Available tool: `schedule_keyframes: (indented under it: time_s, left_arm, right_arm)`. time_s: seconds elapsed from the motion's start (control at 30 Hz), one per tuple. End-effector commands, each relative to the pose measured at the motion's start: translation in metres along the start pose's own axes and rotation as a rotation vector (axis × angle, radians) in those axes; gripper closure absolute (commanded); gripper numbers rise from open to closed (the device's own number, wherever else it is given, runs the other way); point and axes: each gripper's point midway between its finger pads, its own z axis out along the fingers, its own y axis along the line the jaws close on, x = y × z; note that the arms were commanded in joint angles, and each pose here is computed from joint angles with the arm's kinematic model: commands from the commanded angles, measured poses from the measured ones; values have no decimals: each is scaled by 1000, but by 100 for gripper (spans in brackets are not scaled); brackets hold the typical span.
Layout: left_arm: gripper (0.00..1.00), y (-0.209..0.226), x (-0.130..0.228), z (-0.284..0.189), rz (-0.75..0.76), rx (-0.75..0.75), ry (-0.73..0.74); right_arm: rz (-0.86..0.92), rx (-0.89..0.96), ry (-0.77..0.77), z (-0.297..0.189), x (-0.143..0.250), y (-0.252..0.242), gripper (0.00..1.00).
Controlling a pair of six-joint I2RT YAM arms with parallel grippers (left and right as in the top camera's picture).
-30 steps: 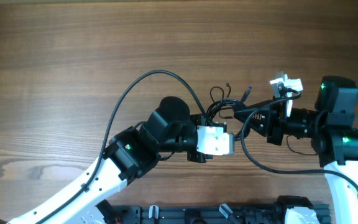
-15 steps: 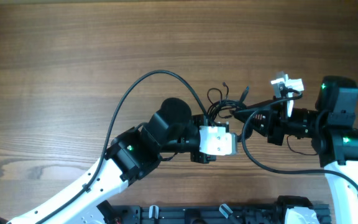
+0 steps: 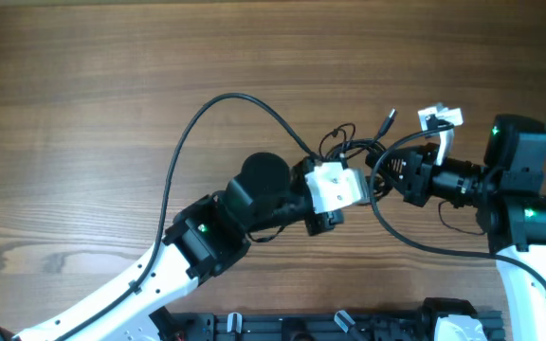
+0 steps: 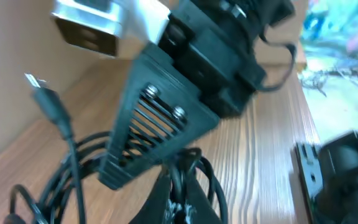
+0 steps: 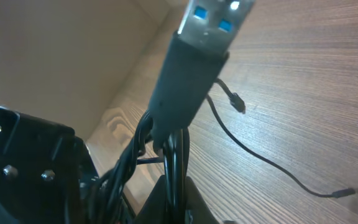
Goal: Untangle cables
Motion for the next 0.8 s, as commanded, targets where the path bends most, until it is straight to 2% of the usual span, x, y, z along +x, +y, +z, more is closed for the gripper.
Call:
schedule_keyframes:
  time_s: [0.0, 0.23, 0.3, 0.37, 0.43, 0.53, 0.77]
  left_arm:
    - [96, 41, -47, -28, -74, -235, -144]
    - [96, 47, -83, -56, -47, -304, -268]
    - [96, 61, -88, -71, -101, -399, -291]
    - [96, 86, -88, -94, -235, -570, -334]
    - [96, 97, -86, -104, -338, -638, -369]
    - [96, 99, -92, -108, -390, -635, -413]
    - [96, 94, -109, -128, -383, -632, -483]
  right_arm:
    - [15, 39, 19, 0, 4, -6, 96]
    - [51, 140, 20, -1, 6, -23, 96]
    - [52, 139, 19, -1, 6, -23, 96]
    - [63, 139, 16, -1, 5, -23, 96]
    - [64, 140, 16, -1, 5, -23, 96]
    - [96, 183, 11, -2, 5, -30, 96]
    - [131, 240, -13, -4, 0, -40, 96]
